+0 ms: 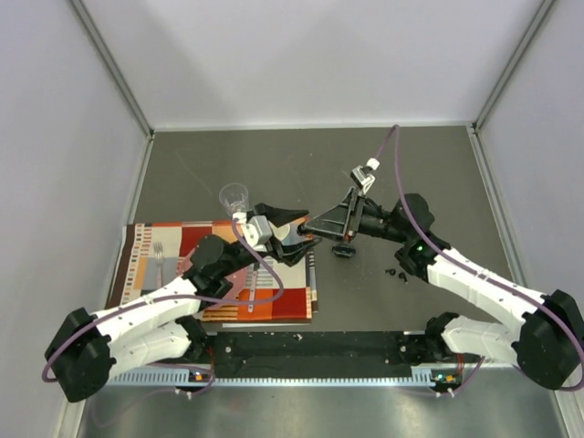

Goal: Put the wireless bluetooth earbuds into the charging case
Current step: Pick up the charging case at the center of the board.

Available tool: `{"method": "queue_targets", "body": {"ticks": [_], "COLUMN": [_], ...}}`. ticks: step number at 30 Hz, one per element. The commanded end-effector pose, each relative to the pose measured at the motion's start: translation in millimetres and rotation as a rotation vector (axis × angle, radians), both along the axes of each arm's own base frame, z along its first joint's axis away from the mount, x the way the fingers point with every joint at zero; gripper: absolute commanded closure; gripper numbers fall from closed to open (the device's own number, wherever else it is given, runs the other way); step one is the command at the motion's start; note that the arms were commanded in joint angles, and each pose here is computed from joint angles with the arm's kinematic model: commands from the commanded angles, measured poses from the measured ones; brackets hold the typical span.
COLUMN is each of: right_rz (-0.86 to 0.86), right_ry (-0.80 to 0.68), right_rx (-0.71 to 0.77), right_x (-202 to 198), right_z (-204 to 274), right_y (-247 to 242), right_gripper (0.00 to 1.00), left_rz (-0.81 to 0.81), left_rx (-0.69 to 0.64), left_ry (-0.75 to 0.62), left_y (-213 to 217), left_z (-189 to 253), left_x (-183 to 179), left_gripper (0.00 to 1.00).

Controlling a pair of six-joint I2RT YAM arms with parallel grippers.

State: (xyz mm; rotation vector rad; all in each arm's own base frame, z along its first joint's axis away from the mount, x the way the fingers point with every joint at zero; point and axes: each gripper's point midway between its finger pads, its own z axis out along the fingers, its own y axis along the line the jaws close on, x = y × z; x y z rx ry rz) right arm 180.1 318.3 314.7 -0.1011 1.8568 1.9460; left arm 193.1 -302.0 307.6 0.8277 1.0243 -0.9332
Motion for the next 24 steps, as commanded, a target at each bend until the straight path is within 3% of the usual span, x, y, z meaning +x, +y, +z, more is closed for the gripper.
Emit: {"method": "queue_targets", "body": {"ticks": [1, 12, 24], "right_rz": [0.026, 0.081, 0.044], "right_ry": [-0.062, 0.003, 0.019], "right_rx": [0.118, 0.188, 0.157], "right_x": [-5.1, -4.2, -1.6], "right_z": [26.8, 24.3, 22.5], "right_y": [-2.1, 3.5, 1.4], "right_gripper": [1.0, 1.0, 1.0], "left_rz": [0.032, 0.06, 0.064], "left_rx": [-0.128, -0.276, -0.224], "left_ry": [0.002, -0.096, -0.101], "left_y": [16.0, 34.6, 25.4], "left_z": [11.4, 29.0, 23.6], "left_x": [-3.4, -11.2, -3.9], "left_gripper": [0.25, 0.27, 0.4]}}
